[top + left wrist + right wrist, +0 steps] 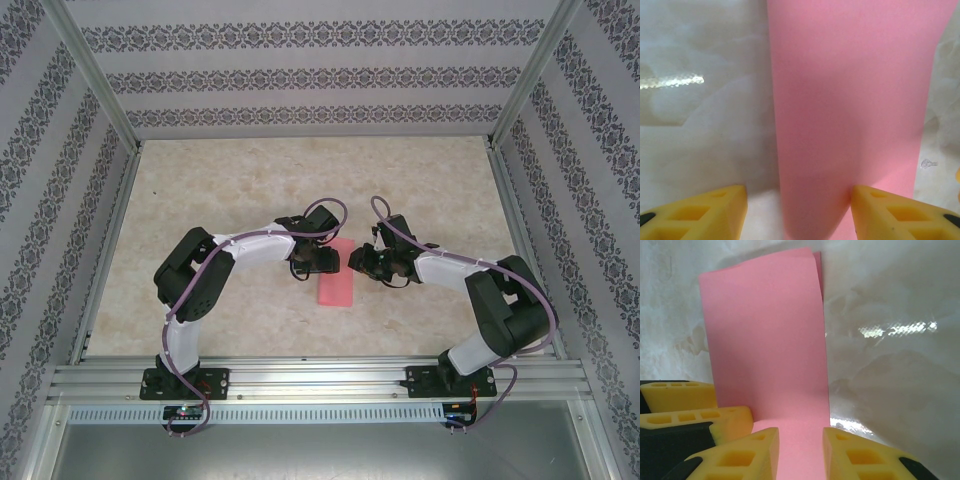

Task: Fold a paper plane with a square sheet of paper (fold left side to right side)
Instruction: First fold in half a square sheet of paper at the center of the table.

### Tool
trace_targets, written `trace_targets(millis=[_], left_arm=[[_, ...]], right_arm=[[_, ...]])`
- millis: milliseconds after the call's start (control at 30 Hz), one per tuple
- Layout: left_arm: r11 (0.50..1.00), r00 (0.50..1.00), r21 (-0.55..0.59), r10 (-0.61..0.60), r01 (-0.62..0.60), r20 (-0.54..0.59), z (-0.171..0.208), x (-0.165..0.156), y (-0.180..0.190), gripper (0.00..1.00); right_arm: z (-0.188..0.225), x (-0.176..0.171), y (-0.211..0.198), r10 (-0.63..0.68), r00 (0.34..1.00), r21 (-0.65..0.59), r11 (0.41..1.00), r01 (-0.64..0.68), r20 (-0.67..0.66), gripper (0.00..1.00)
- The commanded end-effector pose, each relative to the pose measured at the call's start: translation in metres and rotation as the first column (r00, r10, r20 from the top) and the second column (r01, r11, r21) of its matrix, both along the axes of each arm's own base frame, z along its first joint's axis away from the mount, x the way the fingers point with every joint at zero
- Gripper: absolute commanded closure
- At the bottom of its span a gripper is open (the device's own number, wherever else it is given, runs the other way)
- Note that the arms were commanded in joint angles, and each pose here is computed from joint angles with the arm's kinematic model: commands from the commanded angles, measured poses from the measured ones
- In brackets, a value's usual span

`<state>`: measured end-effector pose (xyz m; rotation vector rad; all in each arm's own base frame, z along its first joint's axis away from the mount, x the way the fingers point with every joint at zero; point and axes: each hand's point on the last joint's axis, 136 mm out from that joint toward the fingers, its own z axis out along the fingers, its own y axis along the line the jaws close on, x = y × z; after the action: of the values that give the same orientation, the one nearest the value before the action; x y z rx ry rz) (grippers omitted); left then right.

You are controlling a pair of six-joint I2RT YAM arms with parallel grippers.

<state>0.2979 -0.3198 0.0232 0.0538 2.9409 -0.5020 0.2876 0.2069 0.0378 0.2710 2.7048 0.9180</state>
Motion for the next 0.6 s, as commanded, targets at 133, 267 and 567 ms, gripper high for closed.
trace_targets(millis=[133,267,567], left_arm=[[1.000,0.998,-0.012,-0.028,0.027,-0.056,-0.0227,-0.0151,-0.0160,0.43],[0.999,0.998,-0.011,-0.031,0.030,-0.056,-0.0223,-0.0155,-0.0156,0.43],[0.999,0.997,-0.004,-0.044,0.044,-0.057,-0.0226,-0.0170,-0.0141,0.44]], right_arm=[[0.0114,0.0071,-0.0034,-0.022,0.999,0.001,1.000,0.022,0.037,0.70],[0.0112,0.0067,-0.0032,-0.020,0.999,0.002,1.000,0.020,0.035,0.70],[0.0092,0.0065,-0.0039,-0.020,0.999,-0.001,1.000,0.020,0.031,0.70]])
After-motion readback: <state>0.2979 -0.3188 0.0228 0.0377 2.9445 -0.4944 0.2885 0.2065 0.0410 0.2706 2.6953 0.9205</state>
